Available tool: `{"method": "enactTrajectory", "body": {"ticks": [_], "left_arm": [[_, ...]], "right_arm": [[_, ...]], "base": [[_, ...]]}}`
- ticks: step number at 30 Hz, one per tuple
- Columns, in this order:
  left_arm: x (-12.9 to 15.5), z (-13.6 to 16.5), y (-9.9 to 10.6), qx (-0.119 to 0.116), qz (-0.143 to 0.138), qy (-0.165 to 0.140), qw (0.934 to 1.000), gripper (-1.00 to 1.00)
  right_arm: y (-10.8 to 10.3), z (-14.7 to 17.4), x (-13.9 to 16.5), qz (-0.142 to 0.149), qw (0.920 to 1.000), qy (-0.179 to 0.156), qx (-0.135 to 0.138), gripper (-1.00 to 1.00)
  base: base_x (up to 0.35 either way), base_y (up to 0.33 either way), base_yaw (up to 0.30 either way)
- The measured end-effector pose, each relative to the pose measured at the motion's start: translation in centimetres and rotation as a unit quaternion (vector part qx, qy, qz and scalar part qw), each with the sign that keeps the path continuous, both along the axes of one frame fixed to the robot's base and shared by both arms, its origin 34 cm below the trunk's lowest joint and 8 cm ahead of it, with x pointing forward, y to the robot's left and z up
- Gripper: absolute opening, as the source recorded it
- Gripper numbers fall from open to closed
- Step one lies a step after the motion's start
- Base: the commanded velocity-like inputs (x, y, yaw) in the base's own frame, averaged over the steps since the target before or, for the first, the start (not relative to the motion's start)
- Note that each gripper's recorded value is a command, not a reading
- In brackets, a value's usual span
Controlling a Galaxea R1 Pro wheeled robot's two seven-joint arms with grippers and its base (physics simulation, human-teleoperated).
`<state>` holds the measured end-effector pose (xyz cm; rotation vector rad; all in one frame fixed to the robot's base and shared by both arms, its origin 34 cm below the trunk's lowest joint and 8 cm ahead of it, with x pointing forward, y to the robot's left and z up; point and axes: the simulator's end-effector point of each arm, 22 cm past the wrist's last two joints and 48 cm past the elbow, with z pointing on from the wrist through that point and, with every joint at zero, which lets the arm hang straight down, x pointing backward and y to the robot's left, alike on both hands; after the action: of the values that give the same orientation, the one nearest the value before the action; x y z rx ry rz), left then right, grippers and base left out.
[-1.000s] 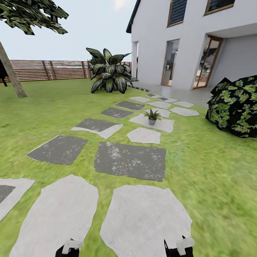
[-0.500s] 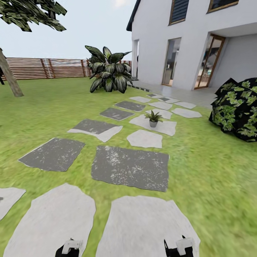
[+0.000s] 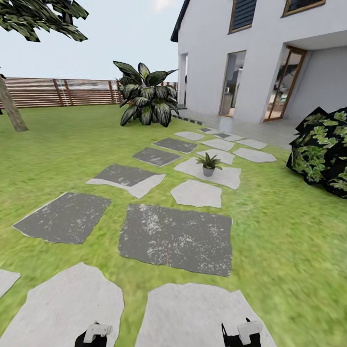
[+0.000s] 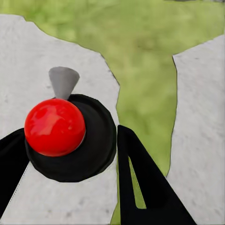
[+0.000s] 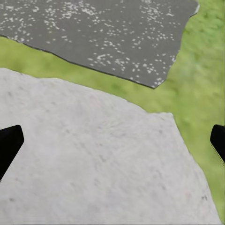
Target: Pick up the pesticide atomizer in the garden and spray insectifuge to fully cover both potted plants in the garden.
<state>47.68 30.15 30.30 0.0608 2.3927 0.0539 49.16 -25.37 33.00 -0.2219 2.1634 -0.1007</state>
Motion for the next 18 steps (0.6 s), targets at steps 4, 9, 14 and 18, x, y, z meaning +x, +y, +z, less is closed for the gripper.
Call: {"method": "enactTrajectory", "body": {"ticks": [4, 9, 14, 18], "left_arm": [[0.00, 0.00, -0.03, 0.000, 0.000, 0.000, 1.0000, -1.00], [0.02, 0.01, -0.01, 0.000, 0.000, 0.000, 1.0000, -1.00], [0.01, 0.00, -0.01, 0.000, 0.000, 0.000, 1.0000, -1.00], [-0.01, -0.01, -0.03, 0.000, 0.000, 0.000, 1.0000, -1.00]], "right_arm": [[0.00, -0.02, -0.04, 0.000, 1.0000, 0.000, 0.000, 1.00], [0.00, 0.00, -0.01, 0.000, 1.0000, 0.000, 0.000, 1.00], [0.00, 0.00, 0.00, 0.000, 1.0000, 0.000, 0.000, 1.00], [0.00, -0.01, -0.02, 0.000, 1.0000, 0.000, 0.000, 1.00]], "base": [[0.339, 0.000, 0.000], [0.339, 0.000, 0.000], [0.339, 0.000, 0.000], [0.339, 0.000, 0.000]]}}
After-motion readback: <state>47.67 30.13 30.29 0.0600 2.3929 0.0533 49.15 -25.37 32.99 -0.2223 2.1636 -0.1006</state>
